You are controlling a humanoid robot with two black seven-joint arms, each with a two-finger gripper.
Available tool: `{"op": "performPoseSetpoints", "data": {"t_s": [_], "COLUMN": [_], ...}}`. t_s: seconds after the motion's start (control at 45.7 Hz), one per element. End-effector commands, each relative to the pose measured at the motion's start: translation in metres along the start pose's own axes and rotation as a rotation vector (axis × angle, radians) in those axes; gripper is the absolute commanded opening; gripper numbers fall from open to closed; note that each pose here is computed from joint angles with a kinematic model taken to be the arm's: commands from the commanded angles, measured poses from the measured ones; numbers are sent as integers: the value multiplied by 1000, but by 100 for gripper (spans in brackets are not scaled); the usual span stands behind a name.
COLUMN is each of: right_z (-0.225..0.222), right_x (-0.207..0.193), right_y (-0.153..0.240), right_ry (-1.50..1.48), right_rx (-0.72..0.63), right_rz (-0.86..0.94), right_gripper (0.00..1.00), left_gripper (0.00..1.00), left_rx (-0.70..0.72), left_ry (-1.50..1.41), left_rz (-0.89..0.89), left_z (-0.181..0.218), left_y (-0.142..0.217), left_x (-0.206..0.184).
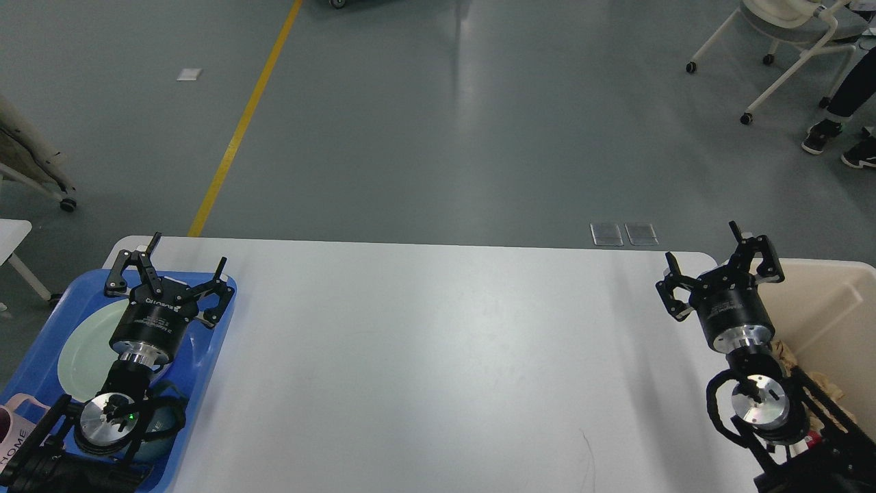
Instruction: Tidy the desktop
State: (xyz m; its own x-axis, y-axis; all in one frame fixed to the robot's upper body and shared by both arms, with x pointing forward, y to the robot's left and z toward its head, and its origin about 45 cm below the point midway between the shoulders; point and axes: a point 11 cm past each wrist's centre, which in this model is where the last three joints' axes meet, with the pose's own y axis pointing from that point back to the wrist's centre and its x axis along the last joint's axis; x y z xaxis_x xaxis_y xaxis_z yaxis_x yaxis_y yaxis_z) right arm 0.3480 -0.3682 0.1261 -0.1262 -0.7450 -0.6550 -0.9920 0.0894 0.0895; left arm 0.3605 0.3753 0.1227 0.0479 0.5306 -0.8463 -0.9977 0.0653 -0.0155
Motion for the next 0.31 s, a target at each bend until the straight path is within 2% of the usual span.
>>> {"op": "performPoseSetpoints", "data": {"t_s": [0.0, 0.285], "right_z": [2, -1], "right_x": [4, 9], "right_y": [7, 8], "right_ry": [-2, -2], "right_rx": [44, 67], "right_rz": [9, 25], "right_gripper": [100, 100], "left_gripper": [97, 97], "left_rx": [0, 0], "left_ry": [0, 0], "left_rz": [0, 0], "left_z": [0, 0], "left_y": [0, 0], "left_x": [0, 0]}}
